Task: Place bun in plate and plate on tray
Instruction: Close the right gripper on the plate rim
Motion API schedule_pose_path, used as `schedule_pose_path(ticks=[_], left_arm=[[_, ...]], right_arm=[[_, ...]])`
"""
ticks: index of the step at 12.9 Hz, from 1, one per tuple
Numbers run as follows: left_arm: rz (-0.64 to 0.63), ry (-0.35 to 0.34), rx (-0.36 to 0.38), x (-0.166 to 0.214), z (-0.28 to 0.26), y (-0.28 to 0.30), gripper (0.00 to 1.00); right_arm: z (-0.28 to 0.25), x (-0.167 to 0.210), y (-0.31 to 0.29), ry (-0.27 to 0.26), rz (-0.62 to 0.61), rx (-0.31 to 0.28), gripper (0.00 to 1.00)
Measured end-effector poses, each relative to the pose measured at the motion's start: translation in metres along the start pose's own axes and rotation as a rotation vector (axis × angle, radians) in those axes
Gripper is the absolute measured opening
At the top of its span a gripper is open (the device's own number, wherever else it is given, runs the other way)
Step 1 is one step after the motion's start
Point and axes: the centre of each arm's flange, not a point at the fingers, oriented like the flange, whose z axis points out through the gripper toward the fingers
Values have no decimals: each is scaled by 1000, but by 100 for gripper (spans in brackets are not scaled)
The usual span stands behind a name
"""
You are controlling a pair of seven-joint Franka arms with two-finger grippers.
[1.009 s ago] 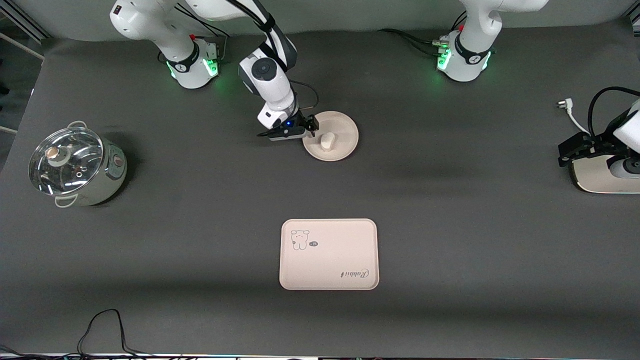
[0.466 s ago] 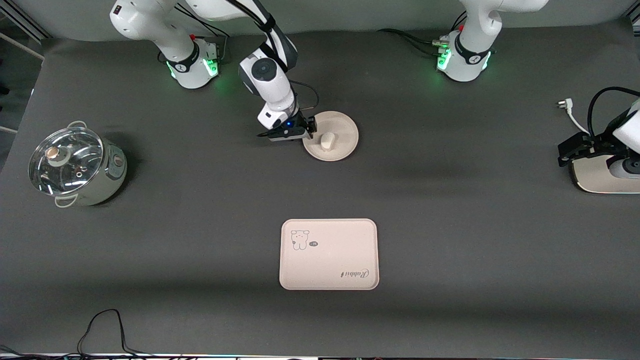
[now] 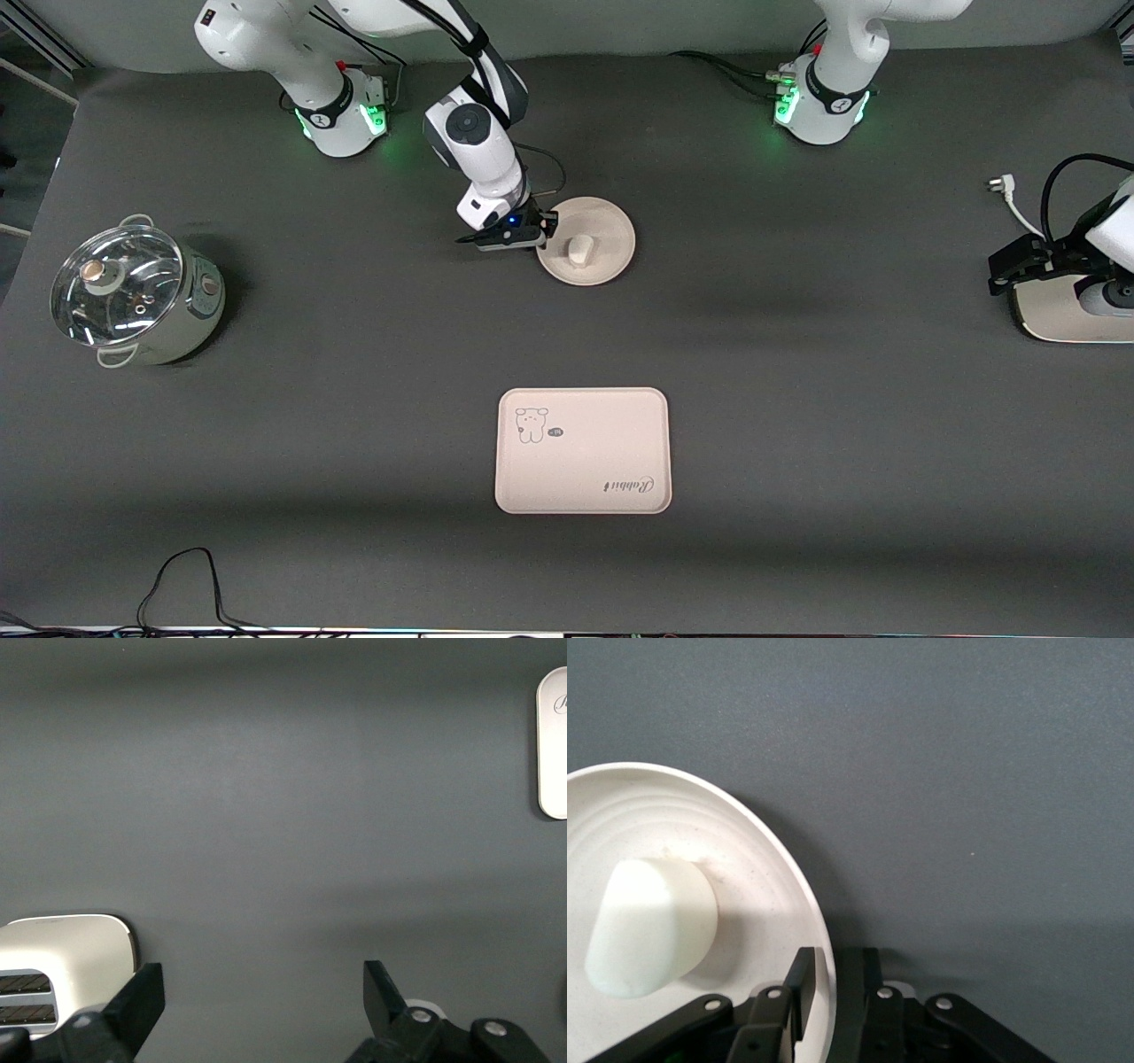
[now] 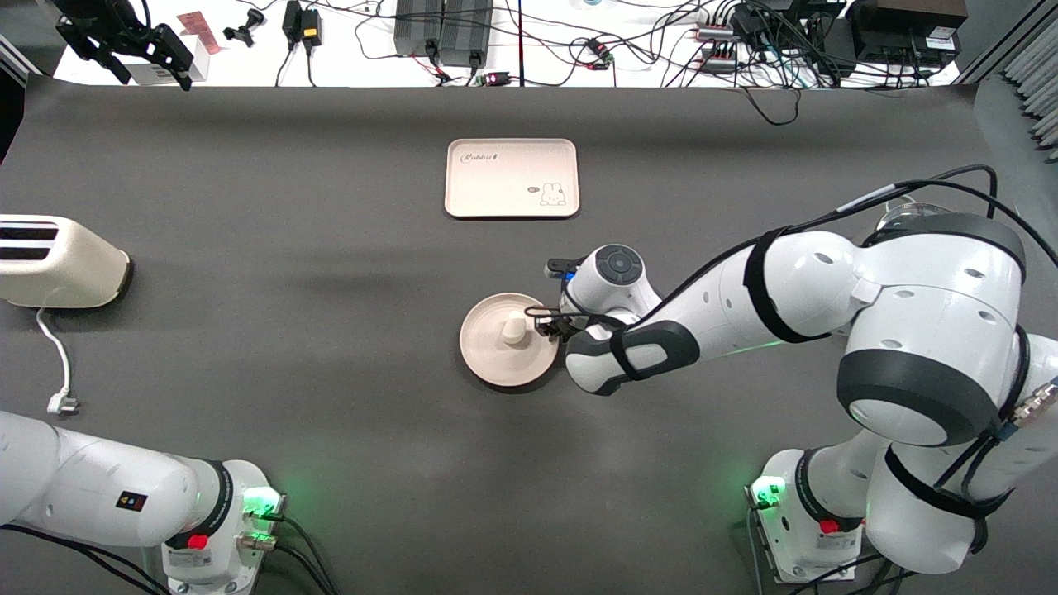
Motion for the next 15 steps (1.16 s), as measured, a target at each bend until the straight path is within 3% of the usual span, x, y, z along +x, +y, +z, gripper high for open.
schedule_pose_path(ticks=[2,5,11,15], left_arm=[[2,0,0,0,0,1,100],[3,0,0,0,0,2,100],[6,0,0,0,0,4,100],[10,1,-1,1,0,6,100]], right_arm=[[0,0,0,0,1,1,17],[-2,1,-1,1,1,3,8],[-29,12,-10,-40,16,8,4],[-67,25,-13,-48,2,42,4]])
